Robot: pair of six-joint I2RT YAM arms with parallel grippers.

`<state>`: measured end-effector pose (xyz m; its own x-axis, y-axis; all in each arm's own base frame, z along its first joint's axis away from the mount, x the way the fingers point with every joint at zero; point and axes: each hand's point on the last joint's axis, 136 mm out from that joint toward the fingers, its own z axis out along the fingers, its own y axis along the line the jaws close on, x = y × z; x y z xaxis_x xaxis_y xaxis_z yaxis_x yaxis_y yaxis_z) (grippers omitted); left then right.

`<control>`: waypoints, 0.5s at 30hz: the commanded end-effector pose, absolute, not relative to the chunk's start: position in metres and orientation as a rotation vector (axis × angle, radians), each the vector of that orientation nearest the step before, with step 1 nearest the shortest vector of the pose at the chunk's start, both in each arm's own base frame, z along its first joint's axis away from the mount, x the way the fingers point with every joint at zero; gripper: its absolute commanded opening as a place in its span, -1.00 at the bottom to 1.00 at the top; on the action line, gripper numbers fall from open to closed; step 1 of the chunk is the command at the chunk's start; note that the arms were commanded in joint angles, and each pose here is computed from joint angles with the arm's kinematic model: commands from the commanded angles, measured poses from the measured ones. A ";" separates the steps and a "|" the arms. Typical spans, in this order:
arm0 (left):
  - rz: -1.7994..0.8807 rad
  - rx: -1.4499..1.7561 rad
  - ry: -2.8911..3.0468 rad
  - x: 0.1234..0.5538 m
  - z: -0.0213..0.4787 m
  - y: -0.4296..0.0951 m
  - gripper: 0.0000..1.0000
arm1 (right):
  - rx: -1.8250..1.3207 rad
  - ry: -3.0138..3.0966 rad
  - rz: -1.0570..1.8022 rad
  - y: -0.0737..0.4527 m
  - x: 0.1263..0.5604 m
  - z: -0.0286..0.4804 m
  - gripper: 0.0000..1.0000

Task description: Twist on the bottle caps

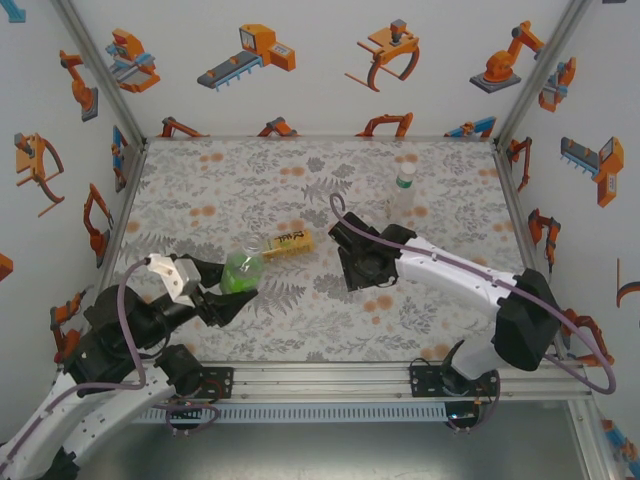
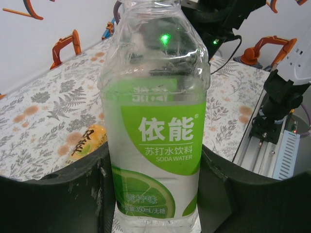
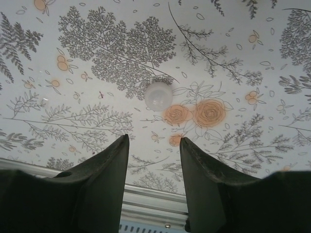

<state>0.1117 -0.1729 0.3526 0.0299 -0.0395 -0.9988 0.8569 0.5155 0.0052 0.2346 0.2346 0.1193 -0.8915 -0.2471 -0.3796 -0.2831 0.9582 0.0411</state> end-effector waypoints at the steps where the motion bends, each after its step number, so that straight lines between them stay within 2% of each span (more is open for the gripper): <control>1: -0.808 0.706 1.364 0.112 0.361 -0.160 -0.84 | -0.259 2.710 0.185 0.242 0.242 0.118 -0.10; 15: -0.807 0.717 1.438 0.126 0.340 -0.176 -0.86 | -0.121 2.768 0.185 0.231 0.230 0.077 -0.08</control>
<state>0.1191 -0.1708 0.3403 -0.0156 -0.0336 -0.9993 0.8351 0.5492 -0.0315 0.2282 0.2314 0.0825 -0.9291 -0.0981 -0.3567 -0.1453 0.9835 0.1078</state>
